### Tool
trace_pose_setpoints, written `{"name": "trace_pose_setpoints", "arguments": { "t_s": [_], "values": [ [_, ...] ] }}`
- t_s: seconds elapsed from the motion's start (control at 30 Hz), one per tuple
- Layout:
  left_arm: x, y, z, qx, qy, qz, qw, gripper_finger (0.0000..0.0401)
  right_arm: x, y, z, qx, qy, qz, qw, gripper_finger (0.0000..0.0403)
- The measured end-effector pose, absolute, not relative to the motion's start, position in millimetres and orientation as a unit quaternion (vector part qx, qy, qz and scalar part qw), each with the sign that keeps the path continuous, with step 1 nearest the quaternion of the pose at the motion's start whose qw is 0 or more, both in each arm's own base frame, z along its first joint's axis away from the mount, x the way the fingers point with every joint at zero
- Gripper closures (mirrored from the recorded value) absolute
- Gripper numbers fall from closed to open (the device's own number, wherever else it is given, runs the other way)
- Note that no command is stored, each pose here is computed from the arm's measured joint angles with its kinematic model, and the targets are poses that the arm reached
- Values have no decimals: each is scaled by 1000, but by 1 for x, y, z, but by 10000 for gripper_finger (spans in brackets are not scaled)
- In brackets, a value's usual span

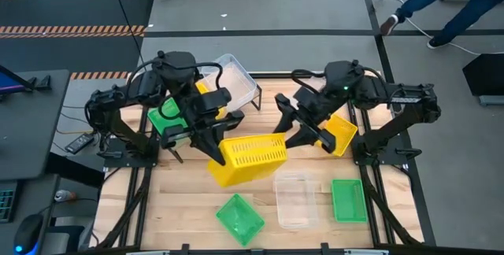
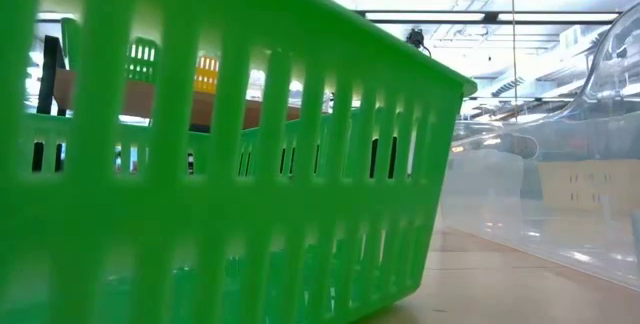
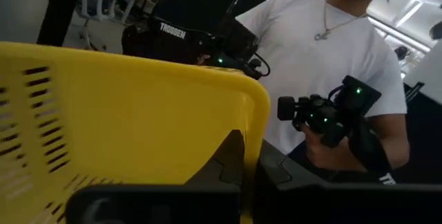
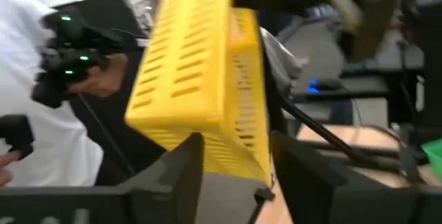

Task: Stack baskets on shelf by color
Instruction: Stack the left yellow bin on top of the yellow bin on the shelf

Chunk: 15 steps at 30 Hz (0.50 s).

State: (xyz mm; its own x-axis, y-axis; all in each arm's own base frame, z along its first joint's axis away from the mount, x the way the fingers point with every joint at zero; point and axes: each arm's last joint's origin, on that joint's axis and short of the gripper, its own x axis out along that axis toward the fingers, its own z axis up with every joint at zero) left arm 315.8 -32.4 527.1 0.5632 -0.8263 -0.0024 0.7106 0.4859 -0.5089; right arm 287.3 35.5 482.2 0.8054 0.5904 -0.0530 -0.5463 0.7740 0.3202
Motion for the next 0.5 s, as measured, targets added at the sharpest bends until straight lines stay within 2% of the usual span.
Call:
{"name": "trace_pose_setpoints", "arguments": {
  "t_s": [0.13, 0.27, 0.4, 0.5],
  "values": [
    [317, -35, 525, -262, 144, -445, 844, 396, 288, 30, 475, 156, 109, 281, 941, 168],
    [314, -34, 520, -288, 177, -421, 842, 396, 286, 21, 459, 173, 187, 235, 938, 121],
    [308, -31, 513, -296, 210, -379, 851, 396, 280, 10, 442, 187, 268, 146, 934, 94],
    [299, -28, 512, -299, 227, -356, 856, 396, 278, 3, 437, 189, 293, 106, 931, 87]
  ]
}}
